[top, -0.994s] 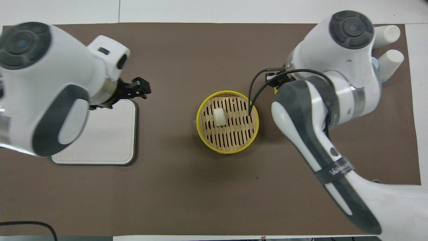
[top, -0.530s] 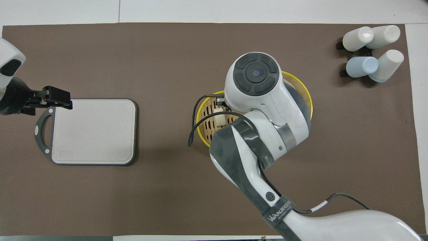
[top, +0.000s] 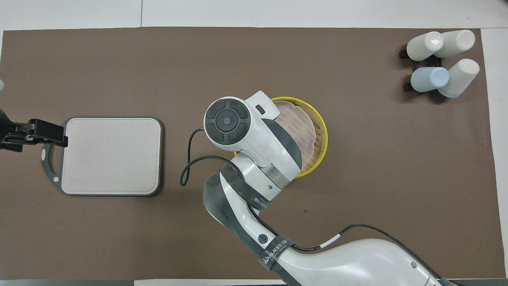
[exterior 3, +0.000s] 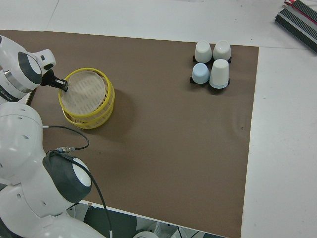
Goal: Place bun in steamer
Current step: 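Lower the lid onto the steamer with the right gripper and release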
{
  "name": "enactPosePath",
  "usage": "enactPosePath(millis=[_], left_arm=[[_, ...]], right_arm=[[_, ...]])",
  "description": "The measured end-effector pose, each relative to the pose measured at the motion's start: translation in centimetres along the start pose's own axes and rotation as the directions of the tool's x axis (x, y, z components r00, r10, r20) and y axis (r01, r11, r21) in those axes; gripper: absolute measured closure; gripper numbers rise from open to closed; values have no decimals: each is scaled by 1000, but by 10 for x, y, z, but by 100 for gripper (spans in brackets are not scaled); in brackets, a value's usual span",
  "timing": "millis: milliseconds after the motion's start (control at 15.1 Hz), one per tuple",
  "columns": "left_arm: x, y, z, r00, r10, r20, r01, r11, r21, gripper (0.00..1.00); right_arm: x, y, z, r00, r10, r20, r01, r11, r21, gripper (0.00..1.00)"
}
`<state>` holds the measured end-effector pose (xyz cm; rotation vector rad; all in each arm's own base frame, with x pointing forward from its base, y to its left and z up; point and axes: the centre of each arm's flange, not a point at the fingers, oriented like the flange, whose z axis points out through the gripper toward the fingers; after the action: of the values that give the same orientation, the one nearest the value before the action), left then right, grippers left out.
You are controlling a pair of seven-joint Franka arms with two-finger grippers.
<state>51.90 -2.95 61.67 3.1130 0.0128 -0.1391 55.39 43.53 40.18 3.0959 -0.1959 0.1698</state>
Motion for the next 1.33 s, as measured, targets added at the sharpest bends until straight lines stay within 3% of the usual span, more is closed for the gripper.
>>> enactPosePath(millis=[1325], left_arm=[[-2,-4,-9,1000,17,-25,-17,1000,-6,0]], right_arm=[[-21,-25,22,999,11,-32,-9,999,40,91]])
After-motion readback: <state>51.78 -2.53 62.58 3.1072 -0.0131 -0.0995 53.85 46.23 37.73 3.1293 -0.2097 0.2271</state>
